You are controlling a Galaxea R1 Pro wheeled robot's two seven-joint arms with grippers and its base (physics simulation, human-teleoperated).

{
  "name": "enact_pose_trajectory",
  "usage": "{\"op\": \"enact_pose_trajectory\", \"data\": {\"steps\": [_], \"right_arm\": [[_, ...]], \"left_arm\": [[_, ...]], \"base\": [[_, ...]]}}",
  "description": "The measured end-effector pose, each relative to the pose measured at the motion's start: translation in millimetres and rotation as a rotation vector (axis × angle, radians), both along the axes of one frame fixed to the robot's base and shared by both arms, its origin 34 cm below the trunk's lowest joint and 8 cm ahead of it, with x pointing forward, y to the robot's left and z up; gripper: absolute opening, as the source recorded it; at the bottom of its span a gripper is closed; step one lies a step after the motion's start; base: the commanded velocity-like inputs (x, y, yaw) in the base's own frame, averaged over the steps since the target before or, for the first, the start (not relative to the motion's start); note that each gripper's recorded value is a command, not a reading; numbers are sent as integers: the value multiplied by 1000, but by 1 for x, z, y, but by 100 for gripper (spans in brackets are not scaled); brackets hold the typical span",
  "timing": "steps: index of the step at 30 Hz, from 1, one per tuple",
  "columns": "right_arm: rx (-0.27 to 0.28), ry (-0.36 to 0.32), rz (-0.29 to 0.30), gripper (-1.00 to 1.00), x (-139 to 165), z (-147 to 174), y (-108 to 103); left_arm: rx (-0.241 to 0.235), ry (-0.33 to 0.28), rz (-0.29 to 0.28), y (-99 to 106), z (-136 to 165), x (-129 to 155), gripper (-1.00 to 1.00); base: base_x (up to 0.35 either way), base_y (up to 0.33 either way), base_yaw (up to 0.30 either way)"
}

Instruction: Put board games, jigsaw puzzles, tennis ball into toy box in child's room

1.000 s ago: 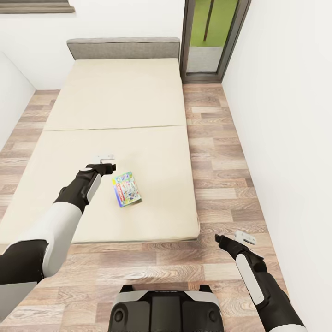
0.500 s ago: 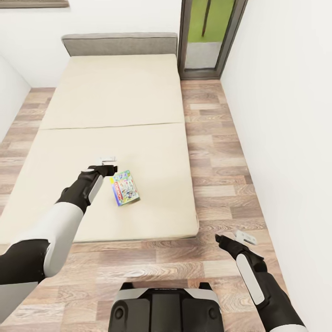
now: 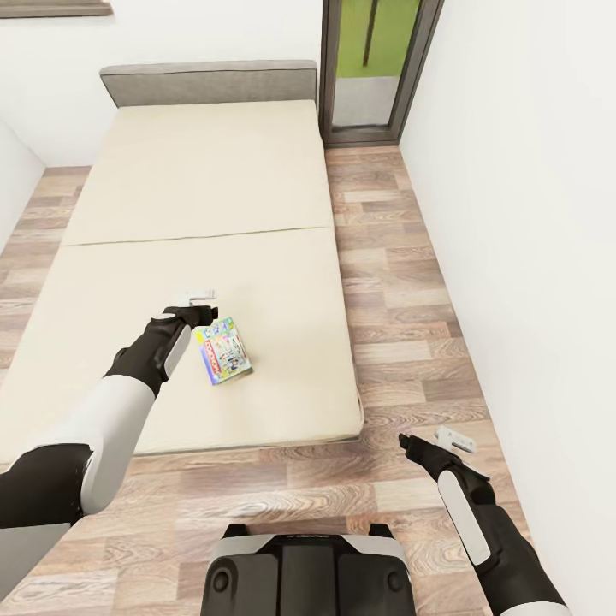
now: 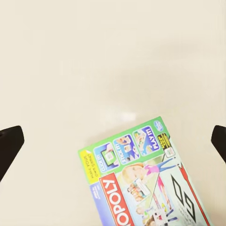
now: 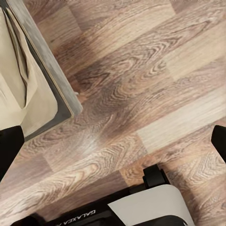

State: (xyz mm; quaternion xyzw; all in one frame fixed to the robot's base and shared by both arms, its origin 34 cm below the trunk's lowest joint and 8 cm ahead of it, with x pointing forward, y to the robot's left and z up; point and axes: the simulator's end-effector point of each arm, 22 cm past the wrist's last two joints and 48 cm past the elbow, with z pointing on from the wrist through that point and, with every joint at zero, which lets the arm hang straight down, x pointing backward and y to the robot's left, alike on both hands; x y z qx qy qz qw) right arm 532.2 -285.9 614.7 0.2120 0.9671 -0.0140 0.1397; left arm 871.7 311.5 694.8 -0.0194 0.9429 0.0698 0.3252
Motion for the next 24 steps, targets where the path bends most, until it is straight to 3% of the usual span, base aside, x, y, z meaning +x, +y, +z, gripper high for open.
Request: {"op": "enact_pose_trajectory", "data": {"steps": [15,24], "right_arm": [[13,7,32,100,-2,-3,13],[17,21,35,100,-8,-8,15]], "left_arm": [[1,1,-1,0,-2,0,100],[0,12,-1,-1,-10,-4,100]], "base": [[0,0,-5],[0,0,-85]]}}
